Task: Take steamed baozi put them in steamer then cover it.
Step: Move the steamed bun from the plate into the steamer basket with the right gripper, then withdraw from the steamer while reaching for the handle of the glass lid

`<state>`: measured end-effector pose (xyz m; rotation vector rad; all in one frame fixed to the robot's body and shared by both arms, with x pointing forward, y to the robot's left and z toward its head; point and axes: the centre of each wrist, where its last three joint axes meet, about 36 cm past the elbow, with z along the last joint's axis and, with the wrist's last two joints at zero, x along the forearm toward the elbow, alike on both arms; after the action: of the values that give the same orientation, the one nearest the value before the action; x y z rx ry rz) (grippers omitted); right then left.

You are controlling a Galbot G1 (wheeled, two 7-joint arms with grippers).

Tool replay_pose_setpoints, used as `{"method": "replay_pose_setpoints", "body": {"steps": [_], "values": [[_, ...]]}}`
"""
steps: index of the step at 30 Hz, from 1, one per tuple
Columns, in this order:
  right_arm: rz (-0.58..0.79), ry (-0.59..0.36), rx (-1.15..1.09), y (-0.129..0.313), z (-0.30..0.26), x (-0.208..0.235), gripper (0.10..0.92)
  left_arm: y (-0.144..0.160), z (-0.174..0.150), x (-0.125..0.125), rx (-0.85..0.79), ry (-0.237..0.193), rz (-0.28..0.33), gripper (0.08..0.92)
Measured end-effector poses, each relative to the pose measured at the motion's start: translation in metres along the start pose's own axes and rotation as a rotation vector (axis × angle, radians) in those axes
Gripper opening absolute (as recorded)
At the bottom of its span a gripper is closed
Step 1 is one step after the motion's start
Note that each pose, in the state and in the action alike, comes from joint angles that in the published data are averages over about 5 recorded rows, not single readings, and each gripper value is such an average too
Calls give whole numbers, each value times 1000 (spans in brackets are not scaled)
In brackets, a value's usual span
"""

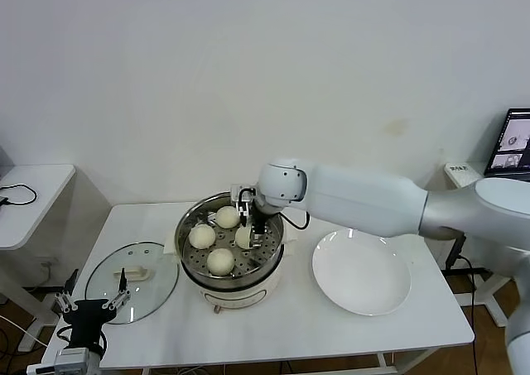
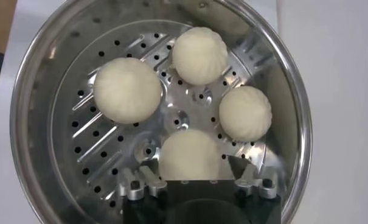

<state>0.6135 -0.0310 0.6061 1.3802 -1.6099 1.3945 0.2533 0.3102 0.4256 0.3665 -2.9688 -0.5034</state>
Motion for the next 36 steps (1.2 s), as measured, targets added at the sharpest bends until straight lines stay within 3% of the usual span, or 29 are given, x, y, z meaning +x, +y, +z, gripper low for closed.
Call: {"method": "replay_pose_setpoints", "body": {"steps": [11,29,36], "values": [[163,-148,-77,12,35,34,823,4,5,-4,-11,-1,-7,823],[723,-766,-448,117,151,-6,823,-2,23,-5,-35,-12,0,823],[927,-932,-643,171,203,-27,823,0,35,-12,-103,-35,-5,823]]}}
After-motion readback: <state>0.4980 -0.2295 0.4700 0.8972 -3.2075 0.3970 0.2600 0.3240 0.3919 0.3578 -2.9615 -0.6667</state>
